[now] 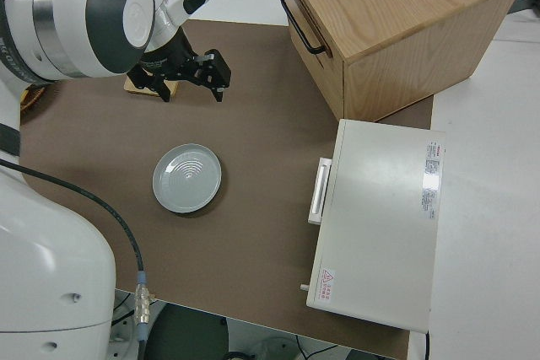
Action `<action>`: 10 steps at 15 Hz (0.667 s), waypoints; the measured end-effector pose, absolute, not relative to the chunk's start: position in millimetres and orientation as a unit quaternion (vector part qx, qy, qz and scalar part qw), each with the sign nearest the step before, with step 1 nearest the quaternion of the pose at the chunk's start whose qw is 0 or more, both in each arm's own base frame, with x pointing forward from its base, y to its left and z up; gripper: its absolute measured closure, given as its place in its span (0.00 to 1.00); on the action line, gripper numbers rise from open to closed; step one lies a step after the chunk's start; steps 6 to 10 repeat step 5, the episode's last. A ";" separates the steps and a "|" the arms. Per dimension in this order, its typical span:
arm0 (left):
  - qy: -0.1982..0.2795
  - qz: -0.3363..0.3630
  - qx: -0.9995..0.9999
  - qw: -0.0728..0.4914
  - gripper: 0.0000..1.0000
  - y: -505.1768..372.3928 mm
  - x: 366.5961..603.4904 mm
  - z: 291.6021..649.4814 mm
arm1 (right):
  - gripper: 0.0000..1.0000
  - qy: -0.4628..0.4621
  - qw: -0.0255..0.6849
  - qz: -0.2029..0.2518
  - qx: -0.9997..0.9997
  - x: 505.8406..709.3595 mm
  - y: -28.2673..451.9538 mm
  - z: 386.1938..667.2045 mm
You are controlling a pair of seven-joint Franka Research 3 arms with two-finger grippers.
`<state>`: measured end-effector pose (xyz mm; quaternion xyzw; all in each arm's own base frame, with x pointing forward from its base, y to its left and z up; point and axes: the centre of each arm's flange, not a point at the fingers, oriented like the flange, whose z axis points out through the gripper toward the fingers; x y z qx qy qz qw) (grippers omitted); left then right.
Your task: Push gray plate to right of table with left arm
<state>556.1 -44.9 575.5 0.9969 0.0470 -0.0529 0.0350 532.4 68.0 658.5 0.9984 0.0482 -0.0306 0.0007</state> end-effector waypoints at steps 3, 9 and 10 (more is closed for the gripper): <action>0.035 -0.048 0.998 0.035 0.00 -45.1 555.0 579.1 | 0.01 0.048 0.001 -0.031 0.998 532.4 68.0 658.5; 0.030 -0.046 0.998 0.034 0.00 -44.7 554.2 580.9 | 0.01 0.048 0.001 -0.031 0.998 532.4 68.0 658.5; 0.030 -0.046 0.998 0.034 0.00 -44.7 554.2 580.9 | 0.01 0.048 0.001 -0.031 0.998 532.4 68.0 658.5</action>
